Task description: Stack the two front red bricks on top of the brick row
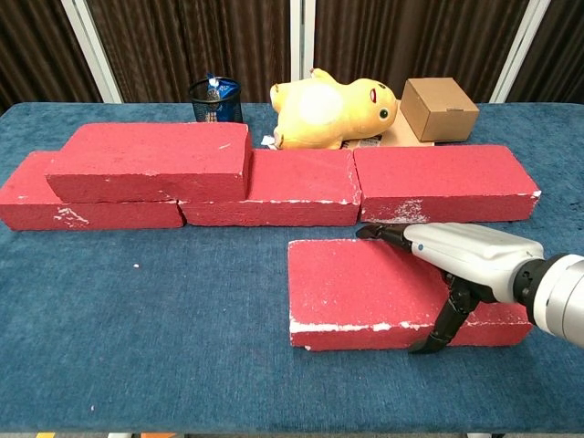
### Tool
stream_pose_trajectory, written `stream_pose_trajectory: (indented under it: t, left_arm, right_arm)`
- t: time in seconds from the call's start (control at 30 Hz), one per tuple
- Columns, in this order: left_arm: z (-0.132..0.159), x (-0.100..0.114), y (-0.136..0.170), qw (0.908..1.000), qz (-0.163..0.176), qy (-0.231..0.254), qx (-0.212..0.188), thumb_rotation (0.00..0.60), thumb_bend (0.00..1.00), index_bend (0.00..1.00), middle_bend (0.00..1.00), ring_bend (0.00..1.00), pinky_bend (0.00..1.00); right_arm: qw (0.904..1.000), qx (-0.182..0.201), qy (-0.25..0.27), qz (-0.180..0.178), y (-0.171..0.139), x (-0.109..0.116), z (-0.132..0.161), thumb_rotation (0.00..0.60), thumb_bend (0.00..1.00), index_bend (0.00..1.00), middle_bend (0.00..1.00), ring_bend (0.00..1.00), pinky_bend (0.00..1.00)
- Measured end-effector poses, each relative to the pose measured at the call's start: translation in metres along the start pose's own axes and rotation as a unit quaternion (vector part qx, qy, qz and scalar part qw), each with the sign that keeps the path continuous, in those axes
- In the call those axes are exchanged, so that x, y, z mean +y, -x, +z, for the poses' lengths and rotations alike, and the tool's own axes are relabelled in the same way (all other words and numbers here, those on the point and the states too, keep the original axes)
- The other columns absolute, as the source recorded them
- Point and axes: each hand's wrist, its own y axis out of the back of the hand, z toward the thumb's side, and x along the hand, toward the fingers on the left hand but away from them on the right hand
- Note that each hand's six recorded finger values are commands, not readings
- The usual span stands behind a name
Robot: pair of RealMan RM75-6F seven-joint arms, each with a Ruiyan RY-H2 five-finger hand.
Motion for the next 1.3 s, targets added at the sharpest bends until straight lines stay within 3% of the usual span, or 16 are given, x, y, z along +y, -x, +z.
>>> stream_pose_trajectory:
  t: [0.2,0.43,0.63,1.0,1.3]
  left_arm:
    - [0.000,0.000,0.000,1.0000,-0.001,0.001,0.001,0.600,0.05,0.00,0.00,0.00,0.00]
    - [-0.001,-0.001,-0.001,1.0000,-0.003,0.002,0.002,0.600,0.05,0.00,0.00,0.00,0.00]
    - [0.001,0.001,0.001,1.0000,-0.001,0.003,-0.001,0.600,0.05,0.00,0.00,0.00,0.00]
    - [0.010,0.012,0.003,0.9996,0.023,0.005,-0.016,0.600,0.05,0.00,0.00,0.00,0.00]
    - [0.022,0.020,0.008,0.9987,0.042,-0.003,-0.028,0.600,0.05,0.00,0.00,0.00,0.00]
  right_arm:
    - [0.9999,-0.005,0.002,-0.013,0.000,0.002,-0.002,0.600,0.04,0.00,0.13,0.08,0.08]
    - [0.9998,-0.008,0.002,-0.016,0.000,0.004,-0.004,0.600,0.06,0.00,0.14,0.09,0.10]
    - [0.9994,-0.004,0.006,-0.034,-0.007,0.019,-0.004,0.600,0.07,0.00,0.14,0.09,0.10]
    - [0.9954,-0.013,-0.019,-0.093,-0.010,0.088,-0.031,0.600,0.07,0.00,0.14,0.13,0.10]
    - [0.9957,0.022,-0.039,-0.081,0.024,0.126,-0.037,0.600,0.07,0.00,0.13,0.11,0.04]
